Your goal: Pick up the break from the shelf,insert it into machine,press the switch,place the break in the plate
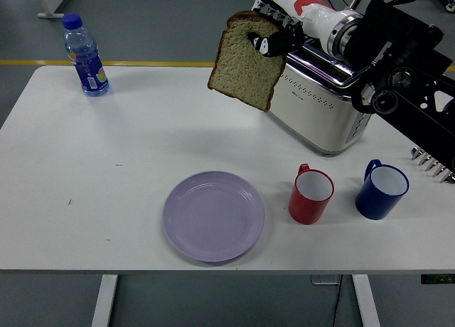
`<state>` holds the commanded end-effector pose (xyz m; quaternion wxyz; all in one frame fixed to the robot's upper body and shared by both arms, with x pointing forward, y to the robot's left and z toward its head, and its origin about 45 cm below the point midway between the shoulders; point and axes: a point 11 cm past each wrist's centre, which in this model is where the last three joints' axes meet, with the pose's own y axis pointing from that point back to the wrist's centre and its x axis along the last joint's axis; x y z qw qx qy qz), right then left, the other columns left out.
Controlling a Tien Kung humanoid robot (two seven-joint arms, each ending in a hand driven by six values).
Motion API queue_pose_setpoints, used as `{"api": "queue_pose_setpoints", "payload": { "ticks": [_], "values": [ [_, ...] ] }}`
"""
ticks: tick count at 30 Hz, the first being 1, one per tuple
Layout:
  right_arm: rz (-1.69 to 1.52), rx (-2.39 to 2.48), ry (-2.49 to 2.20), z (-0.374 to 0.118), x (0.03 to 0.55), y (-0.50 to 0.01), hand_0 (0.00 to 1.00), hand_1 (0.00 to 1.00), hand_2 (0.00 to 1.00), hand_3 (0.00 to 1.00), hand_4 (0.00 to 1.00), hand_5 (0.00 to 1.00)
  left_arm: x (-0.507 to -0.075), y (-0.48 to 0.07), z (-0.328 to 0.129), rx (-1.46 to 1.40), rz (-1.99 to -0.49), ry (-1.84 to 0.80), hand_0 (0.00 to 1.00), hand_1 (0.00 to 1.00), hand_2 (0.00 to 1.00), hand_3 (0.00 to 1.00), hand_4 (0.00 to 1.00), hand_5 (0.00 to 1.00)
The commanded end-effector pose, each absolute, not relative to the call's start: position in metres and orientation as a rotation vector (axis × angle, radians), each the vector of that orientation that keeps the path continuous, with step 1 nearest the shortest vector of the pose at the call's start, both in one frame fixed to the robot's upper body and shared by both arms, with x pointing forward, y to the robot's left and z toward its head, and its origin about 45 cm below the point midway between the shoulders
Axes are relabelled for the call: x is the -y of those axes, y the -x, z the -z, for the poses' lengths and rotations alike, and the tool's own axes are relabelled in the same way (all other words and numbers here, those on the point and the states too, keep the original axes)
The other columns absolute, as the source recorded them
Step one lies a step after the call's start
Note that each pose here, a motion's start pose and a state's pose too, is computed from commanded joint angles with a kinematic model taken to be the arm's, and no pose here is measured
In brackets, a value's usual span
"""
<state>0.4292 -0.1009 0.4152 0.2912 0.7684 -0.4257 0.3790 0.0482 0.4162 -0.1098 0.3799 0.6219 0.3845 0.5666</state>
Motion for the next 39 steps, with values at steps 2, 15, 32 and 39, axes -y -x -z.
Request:
{"api": "queue_pose_setpoints", "payload": {
  "ticks": [2, 15, 32, 39],
  "values": [
    [-0.928, 1.064, -2.117, -0.396, 0.097, -0.416, 0.255, 0.271, 0.347, 0.488, 0.434, 0.002, -0.416, -0.047, 0.110, -0.983, -1.444, -1.590, 0.657, 0.570, 0.580, 0.606, 0.318, 0.991],
    [-0.627, 0.798, -2.239, -0.310, 0.078, -0.374, 0.247, 0.266, 0.343, 0.489, 0.430, 0.002, -0.414, -0.042, 0.111, -0.985, -1.429, -1.601, 0.656, 0.569, 0.582, 0.605, 0.314, 0.993],
    [-0.453, 0.731, -2.287, -0.257, 0.053, -0.357, 0.232, 0.260, 0.338, 0.491, 0.444, 0.002, -0.412, -0.045, 0.111, -0.981, -1.429, -1.594, 0.656, 0.569, 0.582, 0.603, 0.309, 0.992],
    [-0.432, 0.752, -2.307, -0.249, 0.041, -0.361, 0.229, 0.256, 0.337, 0.493, 0.445, 0.002, -0.411, -0.046, 0.112, -0.981, -1.428, -1.591, 0.655, 0.568, 0.581, 0.603, 0.308, 0.992]
  ]
}}
